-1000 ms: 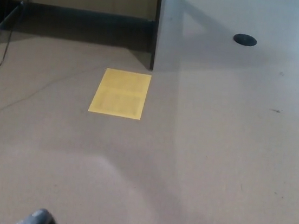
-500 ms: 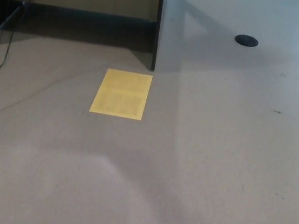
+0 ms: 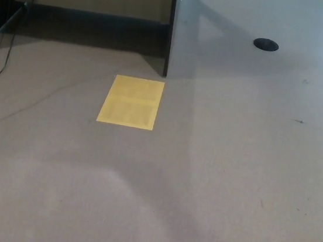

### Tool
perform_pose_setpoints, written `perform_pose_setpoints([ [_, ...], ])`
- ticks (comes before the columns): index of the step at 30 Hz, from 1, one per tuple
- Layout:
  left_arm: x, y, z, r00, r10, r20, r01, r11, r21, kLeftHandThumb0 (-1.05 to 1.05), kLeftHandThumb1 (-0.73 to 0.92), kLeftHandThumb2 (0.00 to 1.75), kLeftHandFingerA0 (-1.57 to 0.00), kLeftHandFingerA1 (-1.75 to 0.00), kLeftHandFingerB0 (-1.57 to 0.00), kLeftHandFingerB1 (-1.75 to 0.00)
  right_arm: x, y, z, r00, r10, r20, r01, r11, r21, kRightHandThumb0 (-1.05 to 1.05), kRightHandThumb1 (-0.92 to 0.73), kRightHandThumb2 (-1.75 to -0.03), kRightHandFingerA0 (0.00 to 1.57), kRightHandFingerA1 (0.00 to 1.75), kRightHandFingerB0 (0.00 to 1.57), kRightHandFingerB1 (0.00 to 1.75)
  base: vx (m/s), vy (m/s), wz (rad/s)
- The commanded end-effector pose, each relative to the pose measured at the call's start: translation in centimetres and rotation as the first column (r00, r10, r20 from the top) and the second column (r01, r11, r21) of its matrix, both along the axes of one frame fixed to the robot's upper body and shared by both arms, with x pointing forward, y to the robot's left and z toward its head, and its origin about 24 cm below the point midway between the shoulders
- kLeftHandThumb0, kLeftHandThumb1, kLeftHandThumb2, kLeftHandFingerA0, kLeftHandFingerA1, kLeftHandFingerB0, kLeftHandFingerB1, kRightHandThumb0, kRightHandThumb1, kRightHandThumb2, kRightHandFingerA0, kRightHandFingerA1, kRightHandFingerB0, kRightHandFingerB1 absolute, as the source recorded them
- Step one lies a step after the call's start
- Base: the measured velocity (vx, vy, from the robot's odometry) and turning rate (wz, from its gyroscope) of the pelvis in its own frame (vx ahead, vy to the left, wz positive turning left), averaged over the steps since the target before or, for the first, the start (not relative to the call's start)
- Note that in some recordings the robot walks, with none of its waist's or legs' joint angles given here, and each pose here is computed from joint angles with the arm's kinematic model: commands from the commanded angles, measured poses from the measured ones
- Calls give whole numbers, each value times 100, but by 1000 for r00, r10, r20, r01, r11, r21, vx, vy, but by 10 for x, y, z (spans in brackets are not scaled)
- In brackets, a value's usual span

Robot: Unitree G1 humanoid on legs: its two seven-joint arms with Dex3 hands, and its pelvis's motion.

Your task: A person is holding a plastic bag and the robot extends its left hand to grab the bag by hooking its thumb into the holes at the top and brings its hand down by its side. Then it extends its arm again to hand the plastic bag back to the person.

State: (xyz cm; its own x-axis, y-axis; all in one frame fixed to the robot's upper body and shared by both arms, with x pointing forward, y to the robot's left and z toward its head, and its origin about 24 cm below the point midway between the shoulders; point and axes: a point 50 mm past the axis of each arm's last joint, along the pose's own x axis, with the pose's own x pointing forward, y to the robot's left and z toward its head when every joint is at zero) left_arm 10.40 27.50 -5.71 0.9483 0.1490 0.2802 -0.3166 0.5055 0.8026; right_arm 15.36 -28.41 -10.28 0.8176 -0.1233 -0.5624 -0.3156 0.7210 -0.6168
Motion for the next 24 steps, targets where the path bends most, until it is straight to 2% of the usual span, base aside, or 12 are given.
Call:
perform_pose_setpoints([
  [1,7,6,13,994,26,102,-21,999,-48,-8,65,87,-91,-166,-82,-115,-6,-4,0,1000,-4,-6,4,1000,-15,-29,-69,-61,79,61,57,43,0,0,0],
  [4,29,-1,27,985,-2,173,14,998,-66,-11,59,94,-90,-159,-85,-108,4,-5,4,1000,-7,18,7,1000,-15,-28,-69,-61,79,63,58,44,0,0,0],
  [6,49,-17,47,955,-48,292,92,986,-137,-9,55,105,-98,-162,-83,-117,3,-5,3,1000,-17,19,18,1000,-7,-28,-69,-61,78,61,58,43,0,0,0],
  [8,62,-28,65,926,-91,366,152,978,-142,-8,56,105,-98,-164,-79,-120,4,-4,4,1000,-16,20,16,1000,-2,-28,-69,-61,77,60,57,43,0,0,0],
  [11,82,-43,93,878,-141,458,225,965,-136,-13,67,89,-100,-160,-77,-122,8,-4,6,999,-20,44,19,1000,13,-27,-69,-61,77,62,59,44,0,0,0],
  [13,95,-51,110,844,-172,509,270,955,-124,-12,64,92,-102,-159,-77,-122,12,-5,9,998,-21,56,21,1000,13,-28,-69,-61,77,62,60,44,0,0,0],
  [14,109,-59,132,796,-211,568,298,953,-63,-20,57,110,-122,-132,-82,-103,13,-5,9,998,-13,63,13,1000,1,-27,-67,-60,79,76,60,44,0,0,0],
  [15,112,-62,139,779,-224,586,304,952,-40,-20,57,110,-122,-132,-82,-103,12,-5,10,998,-10,65,10,1000,-3,-27,-67,-60,79,76,60,44,0,0,0],
  [16,117,-65,147,765,-228,603,313,949,-38,-22,70,85,-98,-165,-75,-121,12,-6,10,998,-10,69,10,1000,-3,-26,-67,-59,81,73,59,44,0,0,0],
  [20,140,-76,187,687,-259,679,330,944,26,-18,72,83,-94,-163,-73,-120,18,-7,14,996,-17,93,16,1000,11,-26,-67,-59,81,75,60,45,0,0,0],
  [22,154,-80,211,641,-267,719,329,943,57,-18,70,80,-97,-161,-78,-117,22,-7,15,995,-23,97,23,1000,7,-28,-68,-60,79,71,61,44,0,0,0],
  [24,163,-85,228,614,-275,740,341,938,65,-14,68,86,-89,-162,-78,-113,21,-8,15,996,-28,89,27,1000,3,-29,-69,-61,78,63,60,44,0,0,0],
])
